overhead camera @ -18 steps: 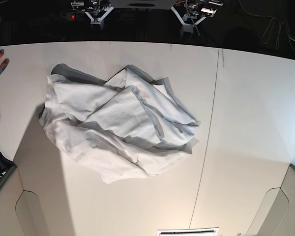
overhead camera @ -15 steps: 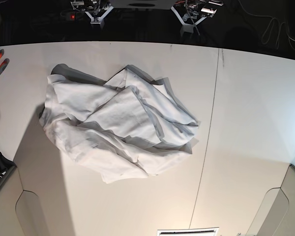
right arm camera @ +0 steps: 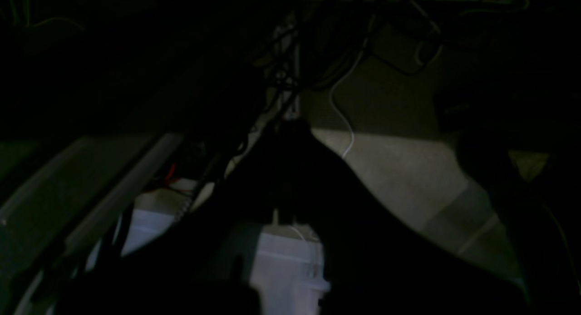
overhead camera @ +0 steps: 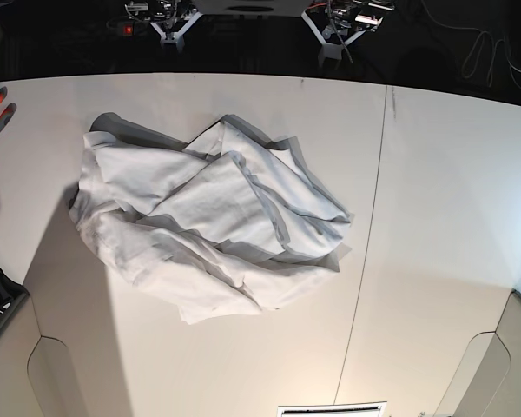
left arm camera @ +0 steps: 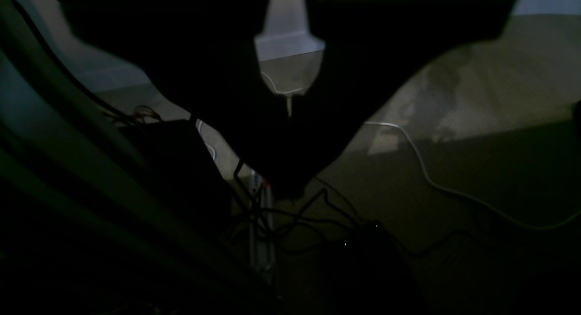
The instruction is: Layout the t-shirt on the table in an organized manner, then fold the t-shirt properly
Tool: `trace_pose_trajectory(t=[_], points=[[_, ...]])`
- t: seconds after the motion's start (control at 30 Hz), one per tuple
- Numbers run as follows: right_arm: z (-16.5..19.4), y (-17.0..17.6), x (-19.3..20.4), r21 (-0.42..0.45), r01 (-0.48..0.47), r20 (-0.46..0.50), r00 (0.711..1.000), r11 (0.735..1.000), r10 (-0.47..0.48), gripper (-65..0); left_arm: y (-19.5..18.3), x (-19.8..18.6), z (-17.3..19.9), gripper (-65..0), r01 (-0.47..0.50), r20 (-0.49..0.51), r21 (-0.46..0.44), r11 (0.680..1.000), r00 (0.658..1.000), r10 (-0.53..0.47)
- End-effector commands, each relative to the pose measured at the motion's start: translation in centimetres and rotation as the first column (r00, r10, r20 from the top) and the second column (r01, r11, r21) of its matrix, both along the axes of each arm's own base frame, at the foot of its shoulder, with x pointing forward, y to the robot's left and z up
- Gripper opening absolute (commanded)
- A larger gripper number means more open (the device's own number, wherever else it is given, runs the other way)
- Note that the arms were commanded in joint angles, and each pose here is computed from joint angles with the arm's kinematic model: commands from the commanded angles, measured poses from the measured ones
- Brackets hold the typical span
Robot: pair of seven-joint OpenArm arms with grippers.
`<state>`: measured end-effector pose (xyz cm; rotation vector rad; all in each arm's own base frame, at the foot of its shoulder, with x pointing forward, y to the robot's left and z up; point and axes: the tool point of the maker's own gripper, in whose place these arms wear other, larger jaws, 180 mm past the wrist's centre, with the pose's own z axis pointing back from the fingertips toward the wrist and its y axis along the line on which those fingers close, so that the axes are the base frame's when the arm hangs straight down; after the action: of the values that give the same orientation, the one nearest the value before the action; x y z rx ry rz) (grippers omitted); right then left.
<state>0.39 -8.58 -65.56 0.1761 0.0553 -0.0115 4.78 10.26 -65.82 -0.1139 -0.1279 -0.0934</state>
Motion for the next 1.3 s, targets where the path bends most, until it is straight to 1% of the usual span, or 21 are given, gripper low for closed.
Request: trace_pose_trajectory(t=[0.0,0.17,0.23,0.33,0.47,0.7,0.9,1.1,1.27], points=[[0.0,0.1,0.2,0.009,0.004,0.005,1.000,1.000,-0.004,-65.0,-0.3,0.3,0.1,-65.0,-0.002,0.008,-0.011,1.000,1.000,0.002],[0.0,0.0,0.0,0.007,0.004,0.003,1.000,1.000,-0.004,-65.0,0.0,-0.2,0.0,-65.0,-0.004,0.006,-0.007,1.000,1.000,0.004],[0.0,0.0,-0.6,0.007,0.004,-0.006,1.000,1.000,-0.004,-65.0,0.4,-0.6,0.1,-65.0,-0.036,0.014,-0.009,0.999,0.999,0.037],[0.1,-0.1,-1.9,0.006,-0.002,-0.019,1.000,1.000,0.003,-65.0,1.7,-1.3,0.4,-65.0,-0.068,0.042,-0.001,0.998,0.997,0.068],[0.5,-0.3,-3.6,0.007,-0.042,-0.016,0.999,0.999,0.042,-65.0,3.6,-2.1,1.1,-65.0,-0.070,0.078,0.017,0.997,0.995,0.069],[2.0,-1.1,-6.3,0.013,-0.052,0.018,0.998,0.999,0.052,-65.0,5.7,-4.2,2.5,-65.0,-0.047,0.110,0.037,0.998,0.993,0.043],[4.1,-2.2,-9.1,0.018,-0.073,0.043,0.996,0.997,0.072,-65.0,7.3,-6.0,4.5,-65.0,-0.068,0.140,0.034,0.997,0.988,0.063],[6.8,-2.7,-10.7,0.027,-0.068,0.084,0.994,0.997,0.066,-65.0,8.2,-5.7,7.6,-65.0,-0.014,0.221,0.027,1.000,0.975,0.008],[9.8,-3.6,-10.9,0.025,-0.052,0.143,0.988,0.998,0.048,-65.0,8.8,-5.0,11.3,-65.0,0.065,0.294,0.024,0.998,0.953,-0.069]])
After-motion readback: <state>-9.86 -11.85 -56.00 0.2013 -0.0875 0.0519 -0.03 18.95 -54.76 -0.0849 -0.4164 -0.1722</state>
